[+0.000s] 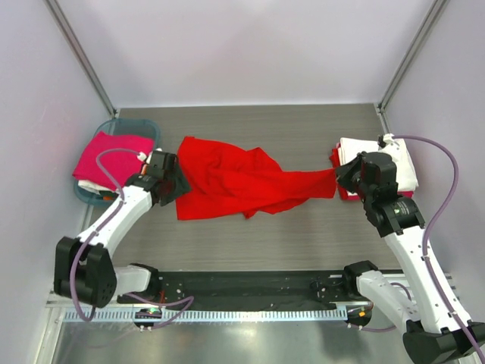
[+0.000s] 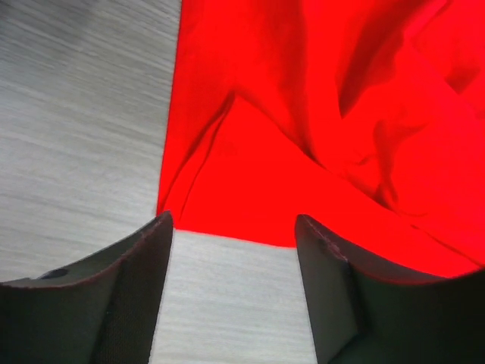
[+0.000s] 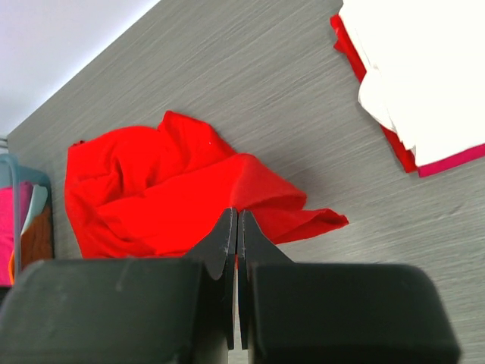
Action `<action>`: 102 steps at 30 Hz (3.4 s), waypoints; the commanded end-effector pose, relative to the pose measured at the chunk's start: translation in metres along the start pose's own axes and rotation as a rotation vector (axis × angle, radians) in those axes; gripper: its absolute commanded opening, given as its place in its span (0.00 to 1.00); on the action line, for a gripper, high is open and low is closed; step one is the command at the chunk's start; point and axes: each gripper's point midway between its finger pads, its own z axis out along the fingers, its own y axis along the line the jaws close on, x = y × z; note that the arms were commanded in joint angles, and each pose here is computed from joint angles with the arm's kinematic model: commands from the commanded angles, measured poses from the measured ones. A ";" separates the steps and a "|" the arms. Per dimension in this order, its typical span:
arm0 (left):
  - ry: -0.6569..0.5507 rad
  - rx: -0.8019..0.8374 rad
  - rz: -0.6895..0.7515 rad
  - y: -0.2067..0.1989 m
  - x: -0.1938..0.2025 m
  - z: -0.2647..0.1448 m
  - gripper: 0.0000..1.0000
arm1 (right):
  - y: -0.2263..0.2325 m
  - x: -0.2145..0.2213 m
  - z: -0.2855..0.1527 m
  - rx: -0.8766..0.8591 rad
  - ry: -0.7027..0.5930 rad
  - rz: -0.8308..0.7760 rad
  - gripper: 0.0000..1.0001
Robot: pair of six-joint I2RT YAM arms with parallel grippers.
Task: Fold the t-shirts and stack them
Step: Flatten the tshirt out
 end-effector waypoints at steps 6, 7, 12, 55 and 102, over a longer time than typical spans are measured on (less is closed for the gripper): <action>-0.019 -0.032 0.029 -0.024 -0.027 0.050 0.41 | 0.011 0.000 -0.007 -0.072 0.001 0.007 0.01; -0.025 -0.045 0.034 -0.025 -0.031 0.054 0.43 | 0.011 0.000 -0.007 -0.073 0.004 0.005 0.01; 0.003 -0.100 0.051 -0.023 -0.032 0.076 0.48 | 0.012 0.002 -0.007 -0.080 0.010 0.004 0.01; -0.105 -0.023 -0.060 -0.010 -0.027 0.023 0.01 | 0.003 0.023 0.022 -0.018 0.093 -0.021 0.01; -0.176 0.020 -0.060 0.005 -0.024 -0.021 0.00 | 0.014 0.026 0.029 -0.079 0.118 -0.104 0.09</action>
